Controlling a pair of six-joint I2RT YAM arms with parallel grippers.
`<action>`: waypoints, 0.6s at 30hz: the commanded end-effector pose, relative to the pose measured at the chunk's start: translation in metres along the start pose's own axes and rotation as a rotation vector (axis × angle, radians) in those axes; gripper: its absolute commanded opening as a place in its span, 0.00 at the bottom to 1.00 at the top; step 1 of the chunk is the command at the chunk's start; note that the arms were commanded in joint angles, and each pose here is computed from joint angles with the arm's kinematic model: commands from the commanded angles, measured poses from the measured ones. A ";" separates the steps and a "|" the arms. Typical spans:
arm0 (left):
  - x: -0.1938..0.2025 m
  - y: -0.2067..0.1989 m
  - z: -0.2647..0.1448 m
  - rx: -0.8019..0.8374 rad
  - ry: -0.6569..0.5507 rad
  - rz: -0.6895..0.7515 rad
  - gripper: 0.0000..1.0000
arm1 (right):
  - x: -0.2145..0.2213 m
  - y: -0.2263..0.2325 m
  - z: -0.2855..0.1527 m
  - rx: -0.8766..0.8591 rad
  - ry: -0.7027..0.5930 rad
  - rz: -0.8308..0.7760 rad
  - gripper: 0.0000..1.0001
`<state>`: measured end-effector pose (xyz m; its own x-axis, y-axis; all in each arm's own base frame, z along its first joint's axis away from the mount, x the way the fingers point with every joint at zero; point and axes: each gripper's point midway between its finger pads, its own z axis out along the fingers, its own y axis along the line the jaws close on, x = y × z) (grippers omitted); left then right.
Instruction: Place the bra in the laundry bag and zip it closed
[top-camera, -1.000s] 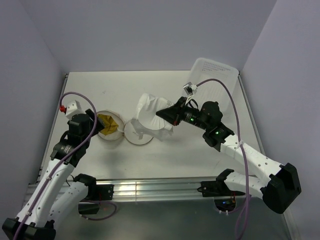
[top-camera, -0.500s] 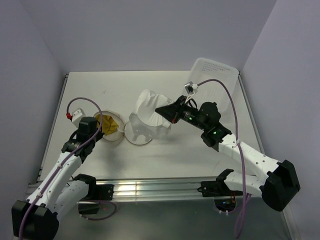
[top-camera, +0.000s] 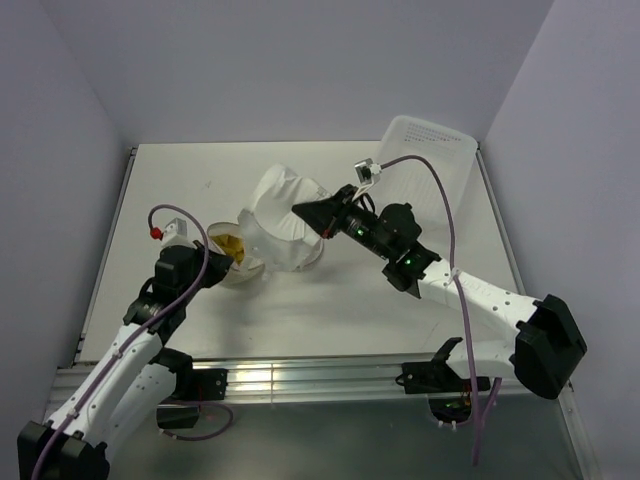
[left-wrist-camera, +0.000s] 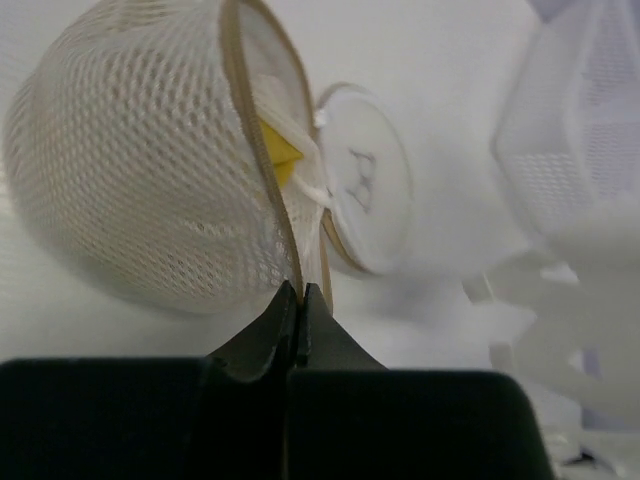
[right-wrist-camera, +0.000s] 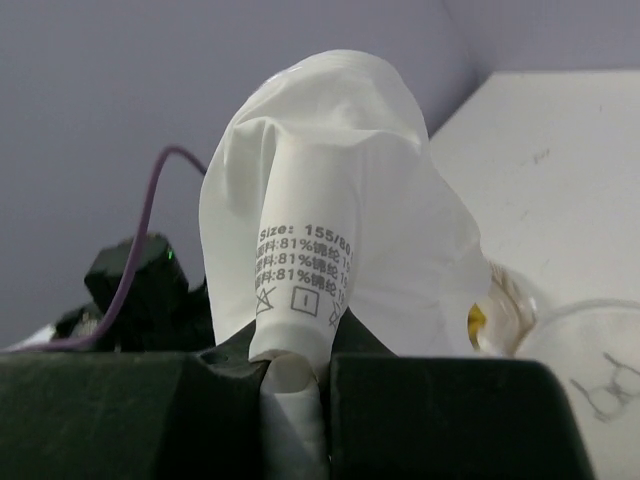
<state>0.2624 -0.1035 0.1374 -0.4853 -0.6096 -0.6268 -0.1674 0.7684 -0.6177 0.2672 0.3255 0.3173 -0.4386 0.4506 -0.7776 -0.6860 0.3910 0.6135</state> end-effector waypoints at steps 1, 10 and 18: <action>0.001 -0.042 -0.018 0.226 0.009 -0.065 0.00 | -0.066 0.042 0.016 -0.102 -0.255 -0.033 0.00; 0.020 -0.025 -0.026 0.252 0.012 -0.086 0.00 | -0.006 0.016 0.075 -0.100 -0.269 -0.019 0.00; 0.013 -0.015 -0.030 0.222 -0.046 -0.069 0.00 | 0.090 -0.004 0.083 -0.076 -0.094 -0.025 0.00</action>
<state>0.2304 -0.1196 0.1500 -0.4621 -0.6701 -0.5810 -0.0158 0.6612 -0.7500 0.2953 0.4271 0.2149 -0.4486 0.4330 -0.7818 -0.6689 0.4176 0.6150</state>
